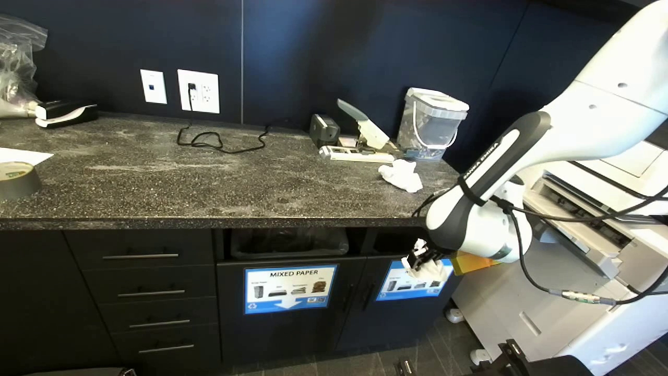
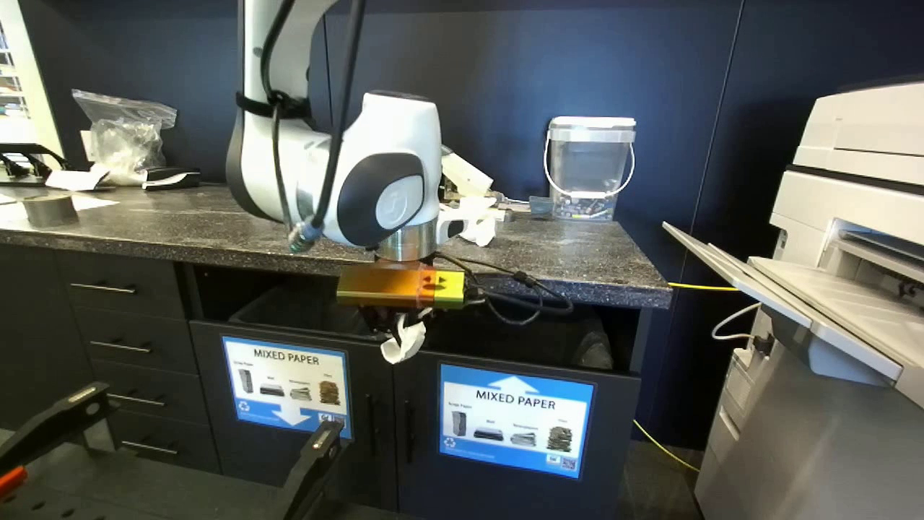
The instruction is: Put the papers on the counter into the recycle bin
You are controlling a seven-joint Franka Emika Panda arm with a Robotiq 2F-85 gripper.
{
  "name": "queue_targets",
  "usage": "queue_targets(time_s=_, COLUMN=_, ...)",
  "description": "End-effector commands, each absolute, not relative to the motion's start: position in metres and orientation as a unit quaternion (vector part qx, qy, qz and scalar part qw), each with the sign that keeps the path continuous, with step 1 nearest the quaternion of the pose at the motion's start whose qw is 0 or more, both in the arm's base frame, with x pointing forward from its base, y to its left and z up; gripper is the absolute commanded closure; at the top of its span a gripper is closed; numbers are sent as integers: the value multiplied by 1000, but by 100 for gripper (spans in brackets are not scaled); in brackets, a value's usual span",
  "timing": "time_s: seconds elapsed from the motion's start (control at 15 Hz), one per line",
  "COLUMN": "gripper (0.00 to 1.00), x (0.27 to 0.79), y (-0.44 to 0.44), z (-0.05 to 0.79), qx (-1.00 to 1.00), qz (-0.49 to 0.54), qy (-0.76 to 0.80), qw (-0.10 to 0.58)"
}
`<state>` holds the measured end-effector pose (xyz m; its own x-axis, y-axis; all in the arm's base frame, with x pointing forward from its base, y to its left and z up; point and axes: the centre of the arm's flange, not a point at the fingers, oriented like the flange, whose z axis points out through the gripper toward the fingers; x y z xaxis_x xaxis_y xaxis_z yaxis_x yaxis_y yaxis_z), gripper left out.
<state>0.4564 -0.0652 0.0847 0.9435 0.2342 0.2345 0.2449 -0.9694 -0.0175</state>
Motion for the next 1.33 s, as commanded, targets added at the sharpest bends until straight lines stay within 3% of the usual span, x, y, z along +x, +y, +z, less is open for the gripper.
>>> queue_targets(time_s=0.0, gripper=91, x=463, y=-73, z=45, qx=-984, qz=-157, qy=-77, qw=23)
queue_targets(time_s=0.73, gripper=88, x=504, y=-117, z=-12, qx=-962, qz=-274, qy=-3, qw=20)
queue_targets(time_s=1.27, gripper=88, x=532, y=-147, z=-10, qx=-932, qz=-362, qy=3, qw=16)
